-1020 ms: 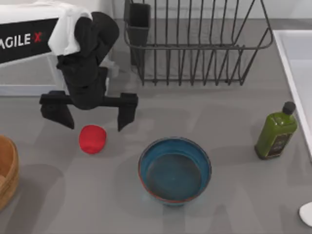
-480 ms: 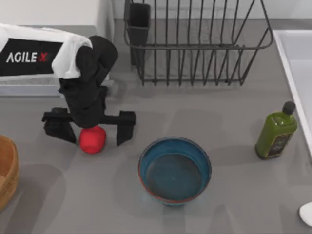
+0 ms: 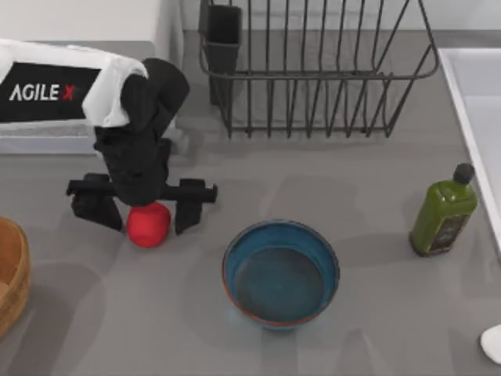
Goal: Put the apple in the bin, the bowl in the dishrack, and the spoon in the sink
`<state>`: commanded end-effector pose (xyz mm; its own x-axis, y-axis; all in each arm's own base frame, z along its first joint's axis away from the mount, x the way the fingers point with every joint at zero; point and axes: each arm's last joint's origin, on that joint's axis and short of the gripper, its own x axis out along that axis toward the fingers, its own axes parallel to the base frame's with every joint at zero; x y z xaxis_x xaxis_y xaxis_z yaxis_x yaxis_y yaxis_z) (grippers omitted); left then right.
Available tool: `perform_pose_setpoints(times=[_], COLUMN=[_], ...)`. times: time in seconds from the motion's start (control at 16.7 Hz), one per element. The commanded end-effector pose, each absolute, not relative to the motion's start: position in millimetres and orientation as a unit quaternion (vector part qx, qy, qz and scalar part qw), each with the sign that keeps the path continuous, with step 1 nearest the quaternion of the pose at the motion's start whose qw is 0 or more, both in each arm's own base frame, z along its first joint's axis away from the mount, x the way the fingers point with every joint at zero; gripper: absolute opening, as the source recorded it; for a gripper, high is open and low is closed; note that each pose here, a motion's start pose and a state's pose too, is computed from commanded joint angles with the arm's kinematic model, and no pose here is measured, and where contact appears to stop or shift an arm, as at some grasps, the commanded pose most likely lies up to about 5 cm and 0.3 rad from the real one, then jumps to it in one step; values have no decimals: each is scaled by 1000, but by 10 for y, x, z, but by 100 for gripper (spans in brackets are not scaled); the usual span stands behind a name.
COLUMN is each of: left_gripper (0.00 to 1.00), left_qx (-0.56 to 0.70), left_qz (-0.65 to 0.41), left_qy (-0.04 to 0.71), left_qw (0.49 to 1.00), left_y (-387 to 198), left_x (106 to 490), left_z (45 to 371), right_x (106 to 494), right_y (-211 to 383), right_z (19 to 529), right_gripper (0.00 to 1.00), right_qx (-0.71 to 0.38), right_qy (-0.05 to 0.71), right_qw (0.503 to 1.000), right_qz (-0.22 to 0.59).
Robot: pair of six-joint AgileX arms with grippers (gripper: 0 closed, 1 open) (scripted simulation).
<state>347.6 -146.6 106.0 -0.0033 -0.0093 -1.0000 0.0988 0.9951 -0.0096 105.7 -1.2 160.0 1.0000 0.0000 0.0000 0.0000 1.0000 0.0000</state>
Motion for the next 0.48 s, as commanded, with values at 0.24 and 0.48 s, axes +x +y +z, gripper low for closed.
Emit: perform_pose_setpoints(times=[0.24,0.48], left_gripper=[25,0], left_qx=[32,32], left_qz=[-38,-38], left_qy=[707,707], left_qw=[705,705], left_y=[-1466,-1466], left_x=[3476,3476], left_z=[1060,1060], right_x=[1057,1057], right_y=[-12,-12], right_z=[1600,1600], right_gripper=[100,100], right_qx=[0,0], right_qy=[0,0], right_qw=[1000,1000], right_qz=[0,0])
